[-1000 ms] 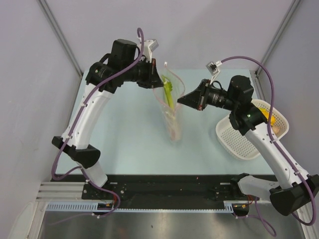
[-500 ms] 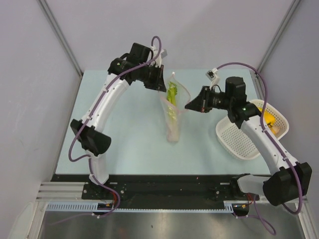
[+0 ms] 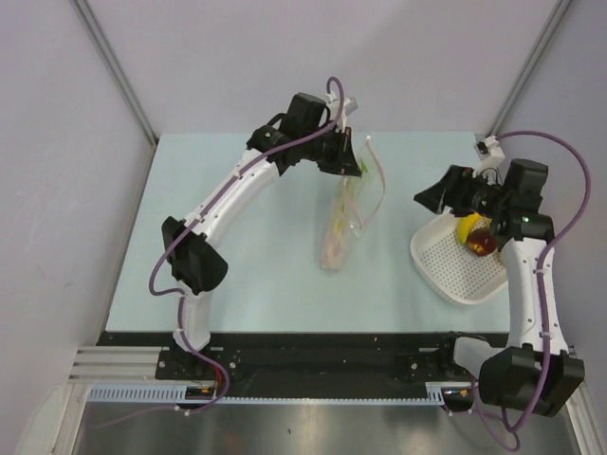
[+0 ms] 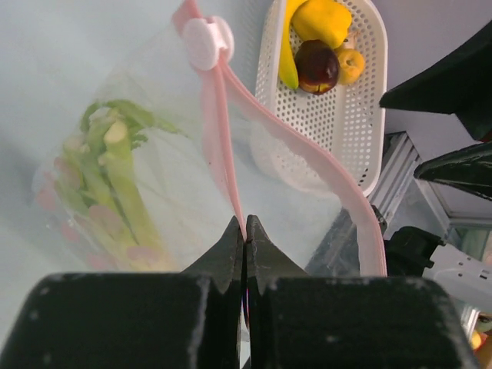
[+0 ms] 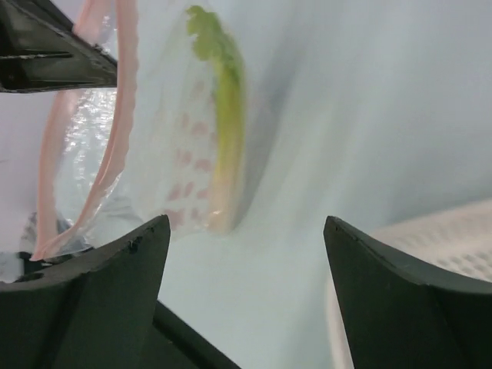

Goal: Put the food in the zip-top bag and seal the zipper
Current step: Pick up the fake fruit from the bin.

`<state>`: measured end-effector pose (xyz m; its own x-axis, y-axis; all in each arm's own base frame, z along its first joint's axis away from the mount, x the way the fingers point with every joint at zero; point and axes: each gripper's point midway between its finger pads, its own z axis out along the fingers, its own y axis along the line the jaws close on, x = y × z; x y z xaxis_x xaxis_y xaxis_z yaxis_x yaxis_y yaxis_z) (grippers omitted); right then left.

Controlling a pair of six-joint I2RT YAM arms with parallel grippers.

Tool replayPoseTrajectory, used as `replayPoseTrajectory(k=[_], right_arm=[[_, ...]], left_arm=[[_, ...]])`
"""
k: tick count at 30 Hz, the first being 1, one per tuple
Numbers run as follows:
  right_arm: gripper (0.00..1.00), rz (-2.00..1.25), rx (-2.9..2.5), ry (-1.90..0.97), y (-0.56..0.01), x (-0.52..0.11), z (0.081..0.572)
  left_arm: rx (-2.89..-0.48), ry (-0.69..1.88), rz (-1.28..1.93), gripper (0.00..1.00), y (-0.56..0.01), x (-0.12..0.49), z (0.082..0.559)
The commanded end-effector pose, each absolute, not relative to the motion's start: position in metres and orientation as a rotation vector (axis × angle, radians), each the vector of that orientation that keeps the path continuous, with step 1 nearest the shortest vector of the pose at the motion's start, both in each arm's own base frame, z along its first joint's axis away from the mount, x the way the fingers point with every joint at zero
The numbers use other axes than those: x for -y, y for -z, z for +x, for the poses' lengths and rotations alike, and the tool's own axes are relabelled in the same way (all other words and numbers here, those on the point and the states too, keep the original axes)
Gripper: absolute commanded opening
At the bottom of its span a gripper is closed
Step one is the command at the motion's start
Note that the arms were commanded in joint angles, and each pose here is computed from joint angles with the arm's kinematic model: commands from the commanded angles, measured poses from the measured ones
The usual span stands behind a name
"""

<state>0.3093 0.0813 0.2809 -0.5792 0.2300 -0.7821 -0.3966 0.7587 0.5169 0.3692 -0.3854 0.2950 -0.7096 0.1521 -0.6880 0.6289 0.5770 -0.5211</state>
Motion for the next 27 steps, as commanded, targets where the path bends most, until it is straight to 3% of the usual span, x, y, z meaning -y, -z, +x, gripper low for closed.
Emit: replayPoseTrajectory(k=[1, 8, 22, 27], right_arm=[[0.89, -0.172, -2.044, -0.506, -0.277, -0.019, 0.309], [0.95, 0.010, -2.251, -0.203, -0.219, 0.078, 0.317], [1.00, 0.179, -2.555, -0.057, -0.129, 0.132, 0.323], [0.94, 0.199, -2.580, -0.004, -0.110, 0.144, 0.329]], left_arm=[[-2.129, 1.141, 0.577, 0.00, -0.309, 0.411, 0.378], [-2.186, 1.081, 0.623, 0.00, -0.282, 0.423, 0.369], [-2.297, 0.956, 0.747, 0.01, -0.229, 0.405, 0.354], [-2.289, 0.943, 0.779, 0.00, -0.226, 0.401, 0.350]])
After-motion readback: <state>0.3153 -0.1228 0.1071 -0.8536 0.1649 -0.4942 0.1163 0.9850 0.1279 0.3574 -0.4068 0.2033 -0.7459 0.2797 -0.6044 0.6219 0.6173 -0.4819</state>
